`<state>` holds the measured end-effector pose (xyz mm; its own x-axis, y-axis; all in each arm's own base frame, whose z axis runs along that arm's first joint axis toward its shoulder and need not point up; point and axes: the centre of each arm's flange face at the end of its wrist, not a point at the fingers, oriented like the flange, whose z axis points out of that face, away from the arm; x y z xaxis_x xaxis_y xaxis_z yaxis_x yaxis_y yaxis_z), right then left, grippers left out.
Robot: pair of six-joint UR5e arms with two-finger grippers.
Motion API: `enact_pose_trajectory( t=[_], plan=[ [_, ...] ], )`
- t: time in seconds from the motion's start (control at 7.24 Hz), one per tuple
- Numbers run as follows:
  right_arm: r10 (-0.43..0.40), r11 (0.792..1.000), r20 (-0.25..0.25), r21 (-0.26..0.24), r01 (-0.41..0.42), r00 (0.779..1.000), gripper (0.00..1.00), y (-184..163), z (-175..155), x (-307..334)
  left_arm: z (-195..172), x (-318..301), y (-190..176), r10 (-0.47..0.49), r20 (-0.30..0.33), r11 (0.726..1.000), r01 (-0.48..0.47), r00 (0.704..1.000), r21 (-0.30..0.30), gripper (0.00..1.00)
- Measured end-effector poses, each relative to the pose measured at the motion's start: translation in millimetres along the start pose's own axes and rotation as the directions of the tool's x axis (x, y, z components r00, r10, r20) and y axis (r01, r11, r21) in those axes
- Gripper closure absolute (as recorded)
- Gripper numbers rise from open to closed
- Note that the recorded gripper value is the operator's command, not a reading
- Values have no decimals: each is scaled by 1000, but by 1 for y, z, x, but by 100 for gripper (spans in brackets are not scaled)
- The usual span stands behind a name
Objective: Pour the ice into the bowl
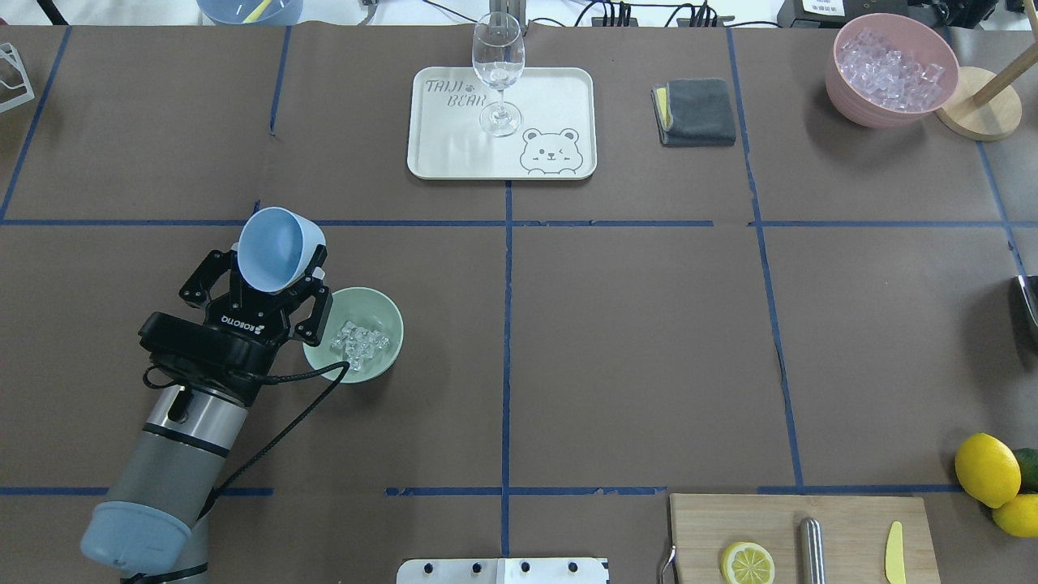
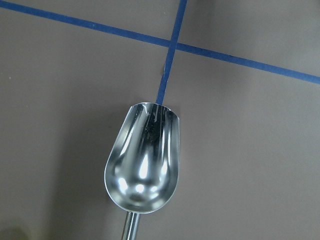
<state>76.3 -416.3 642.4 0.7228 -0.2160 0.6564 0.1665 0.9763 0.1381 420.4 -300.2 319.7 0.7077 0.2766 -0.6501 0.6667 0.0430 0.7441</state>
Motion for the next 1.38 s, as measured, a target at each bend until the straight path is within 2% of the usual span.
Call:
enact_pose_trajectory(
  t=[0.14, 0.28, 0.41, 0.69, 0.97, 1.24, 1.38],
  plan=[
    [0, 1000, -1, 3, 0, 1000, 0, 3, -2, -1, 1, 7, -8, -148, -8, 989, 148, 989, 15, 100],
    [1, 1000, -1, 5, -1, 1000, 0, 5, -3, -2, 1, 10, -9, -201, -11, 979, 201, 980, 18, 100],
    [1, 1000, -2, 7, -1, 1000, 0, 9, -4, -3, 1, 10, -7, -213, -12, 977, 213, 977, 13, 100],
    [2, 1000, -1, 7, -2, 1000, 0, 16, -5, -5, -5, -3, 8, -177, -24, 984, 177, 984, -23, 100],
    [5, 1000, 2, 3, -5, 1000, 0, 22, -3, -5, -16, -34, 33, -128, -75, 987, 120, 989, -109, 100],
    [5, 1000, 3, 2, -5, 1000, 0, 26, -3, -5, -30, -83, 56, -177, -91, 965, 155, 980, -213, 100],
    [4, 1000, 3, 2, -4, 1000, 0, 26, -3, -4, -37, -116, 64, -191, -75, 951, 166, 979, -259, 100]
  ],
)
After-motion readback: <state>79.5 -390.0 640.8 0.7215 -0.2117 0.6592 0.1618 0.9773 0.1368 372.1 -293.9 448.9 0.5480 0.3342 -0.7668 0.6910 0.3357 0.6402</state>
